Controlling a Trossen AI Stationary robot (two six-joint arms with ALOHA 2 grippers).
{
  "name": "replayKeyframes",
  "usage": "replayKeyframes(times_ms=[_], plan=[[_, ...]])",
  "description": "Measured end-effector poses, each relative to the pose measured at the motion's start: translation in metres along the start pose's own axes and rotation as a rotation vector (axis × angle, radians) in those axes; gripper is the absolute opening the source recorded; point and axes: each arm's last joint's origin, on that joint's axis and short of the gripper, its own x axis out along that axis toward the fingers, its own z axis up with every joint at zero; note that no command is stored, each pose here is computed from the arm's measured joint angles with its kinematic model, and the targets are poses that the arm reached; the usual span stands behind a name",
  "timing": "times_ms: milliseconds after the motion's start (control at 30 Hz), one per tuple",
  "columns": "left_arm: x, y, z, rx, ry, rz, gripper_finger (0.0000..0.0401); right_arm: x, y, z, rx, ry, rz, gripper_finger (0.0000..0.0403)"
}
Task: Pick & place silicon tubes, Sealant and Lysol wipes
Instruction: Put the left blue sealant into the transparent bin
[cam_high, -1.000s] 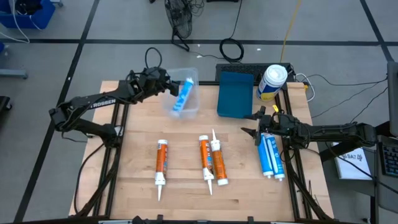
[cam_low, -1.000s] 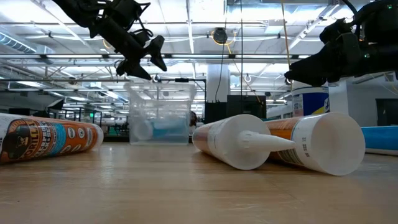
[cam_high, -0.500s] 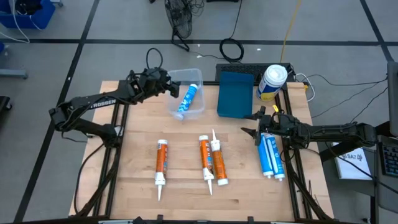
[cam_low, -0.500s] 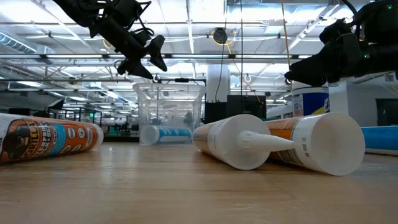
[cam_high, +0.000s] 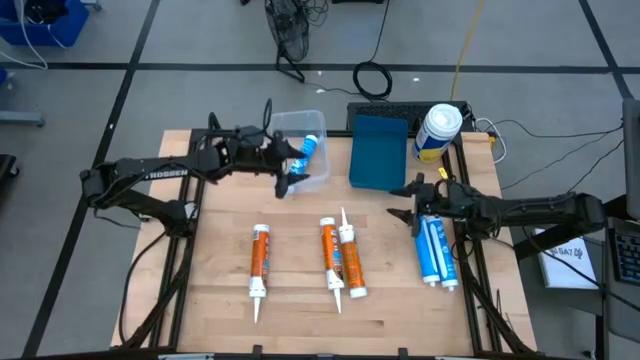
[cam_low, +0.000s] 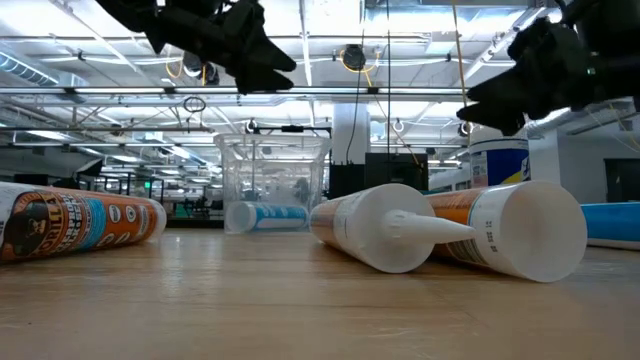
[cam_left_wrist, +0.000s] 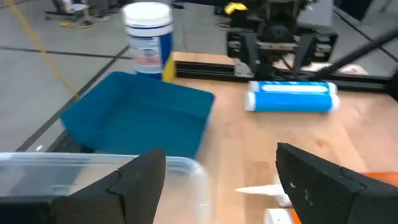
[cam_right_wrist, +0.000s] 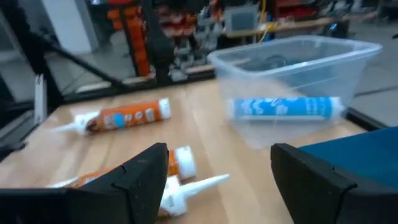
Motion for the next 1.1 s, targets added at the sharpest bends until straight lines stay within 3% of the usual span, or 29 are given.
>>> replayKeyframes(times_ms=[267,467,567,767,1100], plan=[[0.004,-0.017,-0.004,0.042,0.016,-0.058,0.0290,0.009,0.025,0.037,-0.088,0.332,-0.194,0.0263],[0.004,-0.018,-0.004,0.071,0.016,-0.062,0.0295,0.017,0.038,0.051,-0.005,0.693,-0.346,0.0263],[0.005,-0.018,-0.005,0.086,0.020,-0.062,0.0294,0.019,0.043,0.049,0.099,0.889,-0.437,0.0263],[0.014,-0.016,-0.012,0.113,0.054,-0.063,0.0283,0.023,0.052,0.028,0.494,1.227,-0.511,0.0263],[0.036,-0.011,-0.028,0.134,0.097,-0.021,0.0290,0.019,0.056,-0.006,0.616,1.364,-0.714,0.0263]])
